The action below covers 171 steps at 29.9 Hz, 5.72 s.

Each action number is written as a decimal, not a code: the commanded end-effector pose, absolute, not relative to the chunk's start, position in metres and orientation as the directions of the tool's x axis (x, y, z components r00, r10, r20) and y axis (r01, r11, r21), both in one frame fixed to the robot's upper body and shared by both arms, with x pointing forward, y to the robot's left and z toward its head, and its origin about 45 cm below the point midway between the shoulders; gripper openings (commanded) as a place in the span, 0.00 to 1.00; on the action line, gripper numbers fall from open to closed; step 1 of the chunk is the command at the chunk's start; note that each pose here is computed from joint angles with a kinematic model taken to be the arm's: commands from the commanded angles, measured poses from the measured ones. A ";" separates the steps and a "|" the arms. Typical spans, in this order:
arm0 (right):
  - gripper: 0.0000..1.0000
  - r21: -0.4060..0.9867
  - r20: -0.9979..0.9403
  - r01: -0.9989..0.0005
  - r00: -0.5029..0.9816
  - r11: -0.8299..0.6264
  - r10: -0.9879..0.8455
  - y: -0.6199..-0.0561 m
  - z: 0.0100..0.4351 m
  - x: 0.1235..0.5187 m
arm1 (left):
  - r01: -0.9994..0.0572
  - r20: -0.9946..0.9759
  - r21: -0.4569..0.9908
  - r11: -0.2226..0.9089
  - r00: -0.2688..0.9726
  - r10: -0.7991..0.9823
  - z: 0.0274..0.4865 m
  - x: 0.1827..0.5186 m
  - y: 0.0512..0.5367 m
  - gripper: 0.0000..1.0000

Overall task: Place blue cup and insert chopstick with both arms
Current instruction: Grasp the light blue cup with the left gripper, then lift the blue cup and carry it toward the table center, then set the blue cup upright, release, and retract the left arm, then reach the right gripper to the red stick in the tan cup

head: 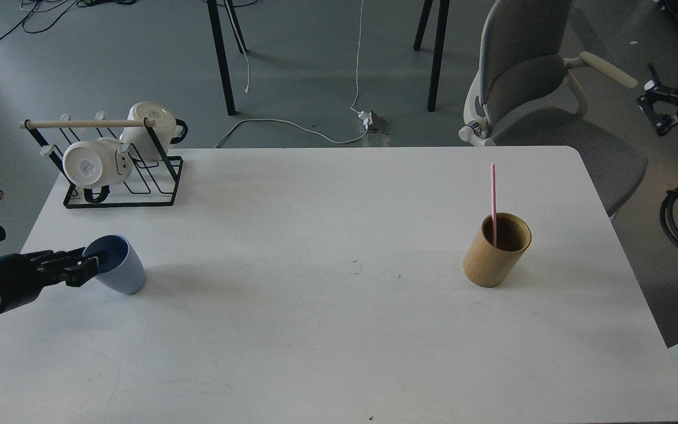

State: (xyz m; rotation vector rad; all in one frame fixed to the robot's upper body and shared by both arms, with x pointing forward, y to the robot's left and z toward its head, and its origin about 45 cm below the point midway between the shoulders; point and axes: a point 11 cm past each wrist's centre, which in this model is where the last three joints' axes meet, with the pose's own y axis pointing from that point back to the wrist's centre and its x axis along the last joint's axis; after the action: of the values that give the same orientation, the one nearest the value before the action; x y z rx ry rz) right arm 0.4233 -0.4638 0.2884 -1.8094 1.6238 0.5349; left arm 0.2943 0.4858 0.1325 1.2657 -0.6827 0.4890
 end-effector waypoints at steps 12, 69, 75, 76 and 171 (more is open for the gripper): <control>1.00 -0.191 -0.676 -0.981 0.156 -0.034 -0.720 -0.463 0.289 0.424 | -0.658 0.718 0.673 0.337 0.691 -0.084 0.175 0.341 0.447 0.04; 1.00 -0.275 -0.579 -0.960 0.214 -0.059 -0.786 -0.488 0.354 0.413 | -0.291 0.626 0.777 0.558 0.448 -0.639 0.152 0.363 0.113 0.18; 1.00 -0.273 -0.578 -0.960 0.213 -0.059 -0.788 -0.488 0.354 0.413 | -0.297 0.638 0.767 0.569 0.451 -0.624 0.159 0.367 0.115 0.39; 1.00 -0.273 -0.578 -0.960 0.213 -0.059 -0.788 -0.488 0.354 0.413 | -0.298 0.646 0.759 0.579 0.458 -0.611 0.162 0.368 0.115 0.45; 0.00 0.599 0.785 -0.682 0.603 -0.420 0.141 -0.302 0.214 0.400 | -0.977 -0.652 -0.080 0.197 0.201 0.731 0.219 0.464 0.343 0.99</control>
State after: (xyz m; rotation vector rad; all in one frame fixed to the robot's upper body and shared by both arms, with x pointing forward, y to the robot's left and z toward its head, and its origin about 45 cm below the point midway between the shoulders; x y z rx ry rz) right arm 0.3991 -0.2946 0.2082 -3.6152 0.8512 -1.9617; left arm 0.4637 0.3429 0.2193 -0.5505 0.5406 1.2796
